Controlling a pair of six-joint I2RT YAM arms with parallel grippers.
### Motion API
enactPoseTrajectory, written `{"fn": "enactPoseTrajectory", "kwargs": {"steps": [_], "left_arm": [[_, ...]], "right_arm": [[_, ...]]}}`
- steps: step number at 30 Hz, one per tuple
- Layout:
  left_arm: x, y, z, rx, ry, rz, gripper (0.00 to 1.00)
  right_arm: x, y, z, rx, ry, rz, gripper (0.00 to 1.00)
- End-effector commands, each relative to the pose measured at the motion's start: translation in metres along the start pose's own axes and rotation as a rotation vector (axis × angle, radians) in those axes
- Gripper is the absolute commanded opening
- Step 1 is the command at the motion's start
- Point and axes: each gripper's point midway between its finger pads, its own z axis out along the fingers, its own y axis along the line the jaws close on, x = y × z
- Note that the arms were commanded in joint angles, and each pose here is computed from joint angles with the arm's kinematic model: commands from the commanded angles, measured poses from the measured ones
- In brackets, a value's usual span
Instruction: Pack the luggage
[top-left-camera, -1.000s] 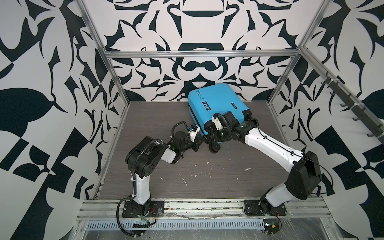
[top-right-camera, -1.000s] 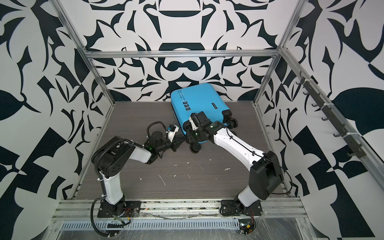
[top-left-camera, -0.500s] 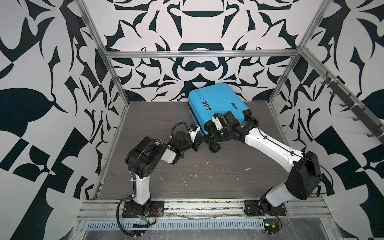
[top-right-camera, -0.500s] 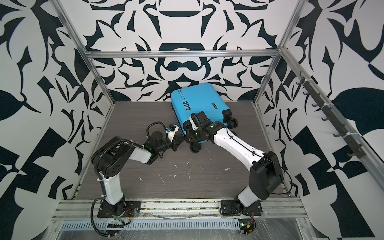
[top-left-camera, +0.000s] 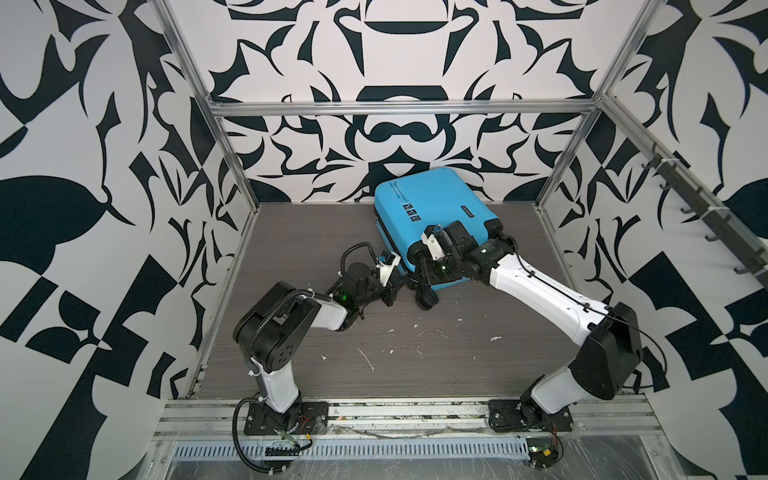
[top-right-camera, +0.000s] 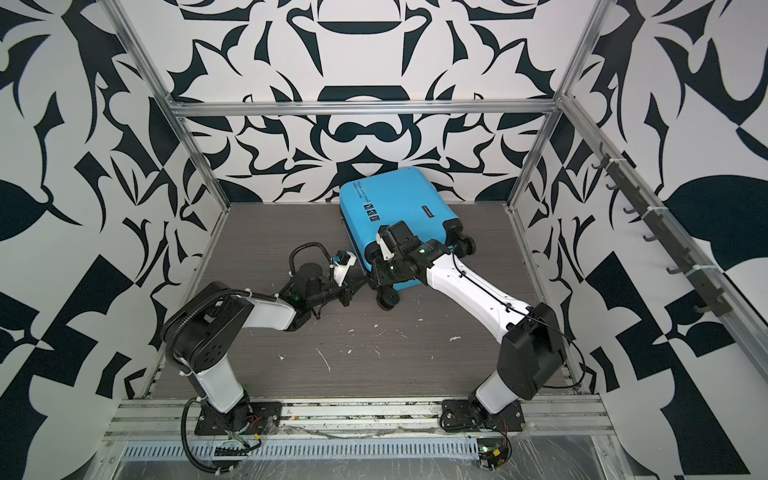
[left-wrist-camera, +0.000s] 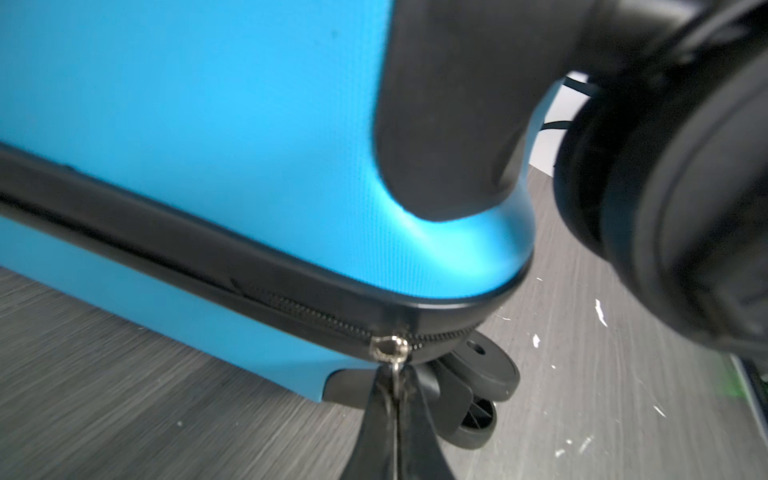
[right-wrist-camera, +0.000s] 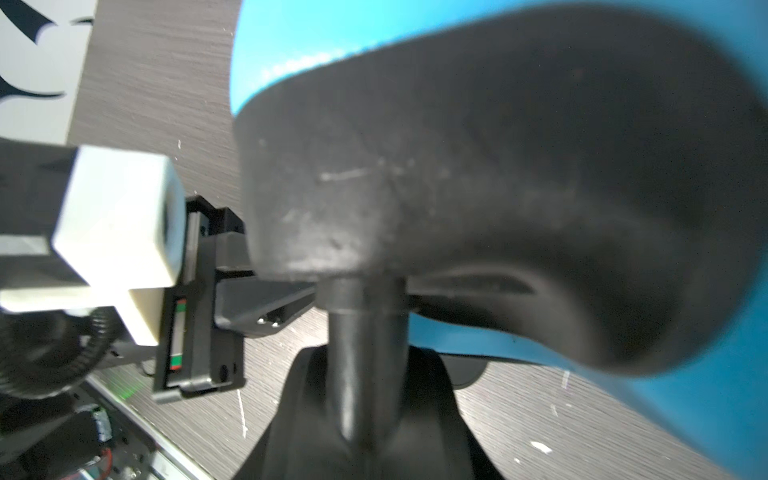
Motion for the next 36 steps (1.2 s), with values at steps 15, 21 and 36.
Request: {"fn": "enactPoseTrajectory", "kwargs": {"steps": [15,21,36], "left_arm": [[-0.016,-0.099,0.003,0.258,-0.009,0.147,0.00],[-0.024,-0.102,0.005,0.219,-0.108,0.119,0.00],[-0.014,-0.076,0.004,0.090,-0.184,0.055,0.00]], "right_arm": [[-0.066,0.041,-0.020,-0.161,-0.235,-0.069,0.00],[-0.059,0.044,-0.011,-0.198,-0.218,-0.029,0.00],[-0.035,0.015,-0.062,-0.108,-0.260,-0.036,0.75]]}}
